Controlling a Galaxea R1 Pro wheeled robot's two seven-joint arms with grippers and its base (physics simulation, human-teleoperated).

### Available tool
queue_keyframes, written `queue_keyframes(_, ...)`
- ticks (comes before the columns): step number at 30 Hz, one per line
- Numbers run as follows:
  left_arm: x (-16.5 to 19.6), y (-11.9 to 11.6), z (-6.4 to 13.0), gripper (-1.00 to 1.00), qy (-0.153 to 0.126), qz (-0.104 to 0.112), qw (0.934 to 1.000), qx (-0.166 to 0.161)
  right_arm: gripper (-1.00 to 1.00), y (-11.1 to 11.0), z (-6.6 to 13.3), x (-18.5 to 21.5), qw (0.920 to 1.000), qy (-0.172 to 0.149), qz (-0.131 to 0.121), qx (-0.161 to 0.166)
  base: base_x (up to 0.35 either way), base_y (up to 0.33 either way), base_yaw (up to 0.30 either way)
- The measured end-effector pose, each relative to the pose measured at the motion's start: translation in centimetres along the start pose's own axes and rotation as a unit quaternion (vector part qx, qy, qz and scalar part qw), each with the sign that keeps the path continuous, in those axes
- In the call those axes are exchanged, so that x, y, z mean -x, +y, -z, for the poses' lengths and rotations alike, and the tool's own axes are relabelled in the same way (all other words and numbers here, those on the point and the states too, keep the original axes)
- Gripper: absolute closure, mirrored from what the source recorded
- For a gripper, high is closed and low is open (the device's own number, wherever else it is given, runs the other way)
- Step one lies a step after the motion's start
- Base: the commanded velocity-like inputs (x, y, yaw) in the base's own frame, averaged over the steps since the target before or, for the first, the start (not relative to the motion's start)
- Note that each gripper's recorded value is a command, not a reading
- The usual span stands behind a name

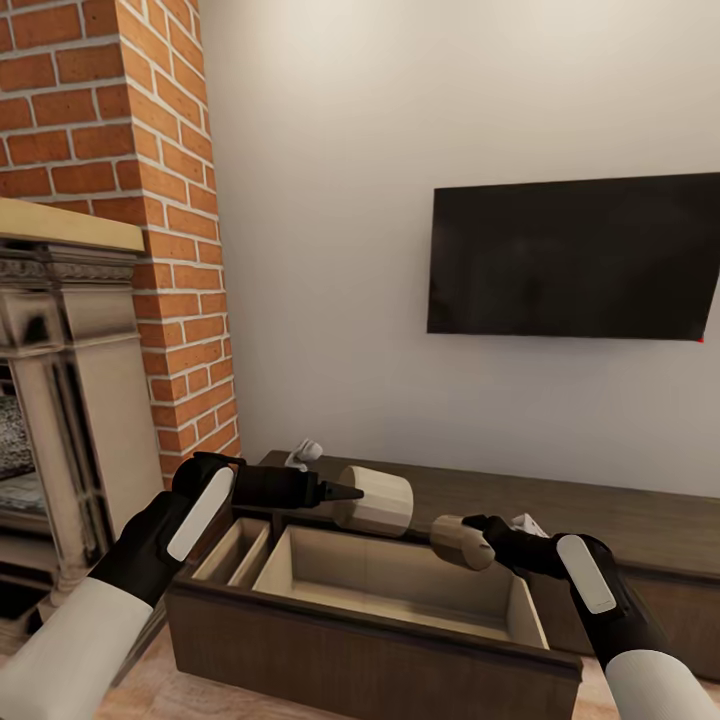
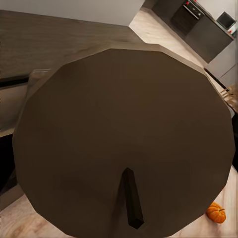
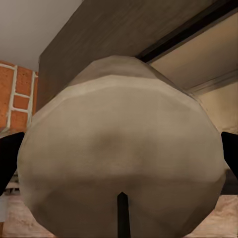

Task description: Place each of the two pumpkins and all three candles from the living room inside a cabinet in the living room (use any cabinet), then make sure every cabinet is closed, and position the cauldron so it is next to a table in the living room.

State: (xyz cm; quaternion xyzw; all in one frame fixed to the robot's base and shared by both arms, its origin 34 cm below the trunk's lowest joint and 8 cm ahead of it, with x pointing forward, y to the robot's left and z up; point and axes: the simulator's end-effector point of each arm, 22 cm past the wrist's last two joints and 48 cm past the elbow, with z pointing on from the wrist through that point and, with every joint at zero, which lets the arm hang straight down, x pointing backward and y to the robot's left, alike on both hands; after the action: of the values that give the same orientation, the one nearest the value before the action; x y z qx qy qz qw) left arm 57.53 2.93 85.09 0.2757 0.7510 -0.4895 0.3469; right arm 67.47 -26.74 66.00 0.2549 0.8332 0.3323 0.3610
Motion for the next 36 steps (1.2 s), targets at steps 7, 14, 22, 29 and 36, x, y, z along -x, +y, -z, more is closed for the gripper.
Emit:
queue_keyframes(7, -0.1, 0.0, 0.1, 1.0, 0.001, -0.001, 1.0, 0.0, 1.0, 0.4, 0.3, -1.5, 0.9987, 0.05, 0.008, 0.0, 0.022, 0.007, 0.0)
queue_keyframes(14, -0.2, 0.4, 0.1, 1.0, 0.002, 0.0, 1.0, 0.007, 1.0, 0.2, 0.5, -1.5, 0.9985, 0.054, 0.008, -0.002, 0.001, 0.0, 0.0)
queue_keyframes(22, -1.0, 1.6, -0.1, 1.0, 0.003, 0.0, 0.9997, 0.025, 1.0, -0.5, 0.1, -2.0, 0.9985, 0.054, 0.01, -0.004, 0.0, 0.0, 0.0)
queue_keyframes(29, -2.5, 3.2, -0.5, 1.0, 0.003, 0.001, 0.9987, 0.05, 1.0, -2.5, -0.4, -3.0, 0.9981, 0.055, 0.013, -0.024, 0.0, 0.0, 0.0)
queue_keyframes(36, -3.9, 5.5, -0.7, 1.0, 0.002, 0.001, 0.9957, 0.092, 1.0, -4.1, -1.0, -3.9, 0.9978, 0.055, 0.014, -0.034, 0.0, 0.0, 0.0)
